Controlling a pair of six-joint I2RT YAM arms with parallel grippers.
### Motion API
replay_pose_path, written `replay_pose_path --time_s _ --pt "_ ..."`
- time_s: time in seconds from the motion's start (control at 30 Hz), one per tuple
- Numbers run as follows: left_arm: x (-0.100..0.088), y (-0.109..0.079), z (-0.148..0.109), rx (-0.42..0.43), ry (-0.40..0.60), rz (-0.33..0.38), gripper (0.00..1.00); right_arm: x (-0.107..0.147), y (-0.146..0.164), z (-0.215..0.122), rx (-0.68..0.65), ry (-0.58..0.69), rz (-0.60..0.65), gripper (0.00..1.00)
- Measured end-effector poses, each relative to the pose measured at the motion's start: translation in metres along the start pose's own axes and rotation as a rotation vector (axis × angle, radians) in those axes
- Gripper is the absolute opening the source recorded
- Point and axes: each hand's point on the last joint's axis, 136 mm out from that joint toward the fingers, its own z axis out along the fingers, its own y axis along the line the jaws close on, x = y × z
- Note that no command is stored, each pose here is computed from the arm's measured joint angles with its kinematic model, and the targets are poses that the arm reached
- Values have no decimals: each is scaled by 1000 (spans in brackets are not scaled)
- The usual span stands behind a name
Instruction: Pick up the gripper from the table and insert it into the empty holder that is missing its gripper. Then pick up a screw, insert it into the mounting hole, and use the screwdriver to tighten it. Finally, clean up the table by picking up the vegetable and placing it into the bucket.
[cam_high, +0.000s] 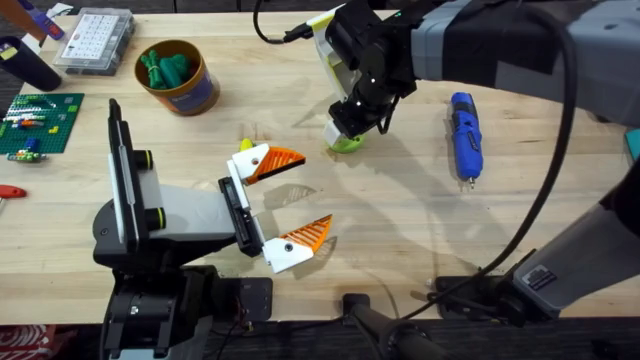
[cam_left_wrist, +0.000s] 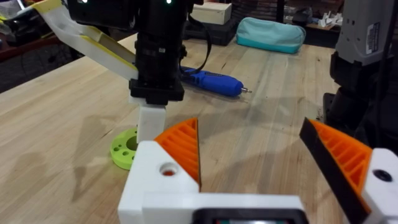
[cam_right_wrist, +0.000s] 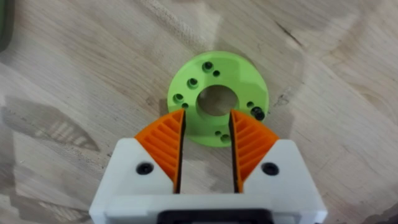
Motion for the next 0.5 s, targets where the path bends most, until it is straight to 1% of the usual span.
replay_pose_path --time_s 0.3,0.5 --pt "0 0 0 0 0 0 987 2 0 -1 -1 9 0 411" --pt "0 0 0 0 0 0 986 -2 1 -17 0 26 -13 411"
